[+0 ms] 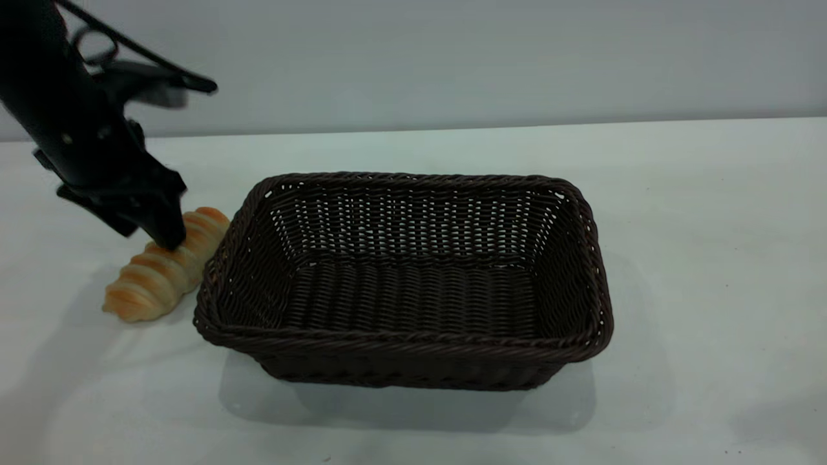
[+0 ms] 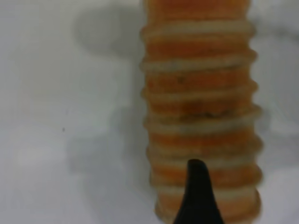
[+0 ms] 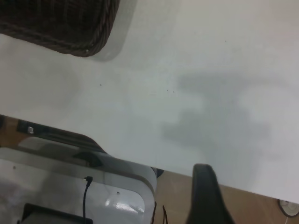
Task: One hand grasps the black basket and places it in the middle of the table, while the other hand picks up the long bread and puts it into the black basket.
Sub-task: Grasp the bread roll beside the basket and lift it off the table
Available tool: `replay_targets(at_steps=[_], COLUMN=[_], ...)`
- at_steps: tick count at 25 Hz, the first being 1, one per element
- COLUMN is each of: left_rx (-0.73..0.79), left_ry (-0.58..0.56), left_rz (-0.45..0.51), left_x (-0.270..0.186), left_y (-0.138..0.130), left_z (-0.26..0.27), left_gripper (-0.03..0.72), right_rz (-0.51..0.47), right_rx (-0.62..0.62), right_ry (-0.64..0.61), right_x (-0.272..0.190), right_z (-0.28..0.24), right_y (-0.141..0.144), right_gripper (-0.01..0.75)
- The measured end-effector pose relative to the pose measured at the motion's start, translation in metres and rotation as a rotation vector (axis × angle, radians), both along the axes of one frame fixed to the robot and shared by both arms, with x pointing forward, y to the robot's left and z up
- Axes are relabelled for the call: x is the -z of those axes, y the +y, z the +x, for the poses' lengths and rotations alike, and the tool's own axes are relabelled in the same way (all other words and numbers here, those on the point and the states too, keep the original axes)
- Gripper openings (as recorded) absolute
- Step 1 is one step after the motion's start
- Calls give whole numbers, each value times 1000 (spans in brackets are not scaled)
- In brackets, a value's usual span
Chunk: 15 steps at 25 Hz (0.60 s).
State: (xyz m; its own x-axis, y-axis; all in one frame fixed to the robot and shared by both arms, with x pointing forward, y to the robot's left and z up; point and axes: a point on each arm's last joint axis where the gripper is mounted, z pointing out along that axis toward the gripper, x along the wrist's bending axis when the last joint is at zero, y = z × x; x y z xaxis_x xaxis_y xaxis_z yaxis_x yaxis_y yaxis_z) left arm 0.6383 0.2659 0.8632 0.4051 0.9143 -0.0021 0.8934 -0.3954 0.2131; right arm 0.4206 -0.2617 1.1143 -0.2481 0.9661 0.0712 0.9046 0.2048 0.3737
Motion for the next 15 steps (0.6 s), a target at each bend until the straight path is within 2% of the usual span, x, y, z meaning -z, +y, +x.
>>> replay_targets(at_steps=[9, 12, 15], left_rx=[53, 48, 7], left_ry=[41, 44, 35], left_rz=[56, 57, 63], left_x=[43, 45, 40], left_y=[4, 4, 5], left_z=[1, 1, 2], left_gripper=[564, 483, 313], right_rz=[6, 6, 0], right_rx=[17, 18, 19], right_ry=[3, 3, 2], right_x=[0, 0, 0], right_z=[0, 0, 0], right_y=[0, 0, -1], right_gripper=[512, 512, 512])
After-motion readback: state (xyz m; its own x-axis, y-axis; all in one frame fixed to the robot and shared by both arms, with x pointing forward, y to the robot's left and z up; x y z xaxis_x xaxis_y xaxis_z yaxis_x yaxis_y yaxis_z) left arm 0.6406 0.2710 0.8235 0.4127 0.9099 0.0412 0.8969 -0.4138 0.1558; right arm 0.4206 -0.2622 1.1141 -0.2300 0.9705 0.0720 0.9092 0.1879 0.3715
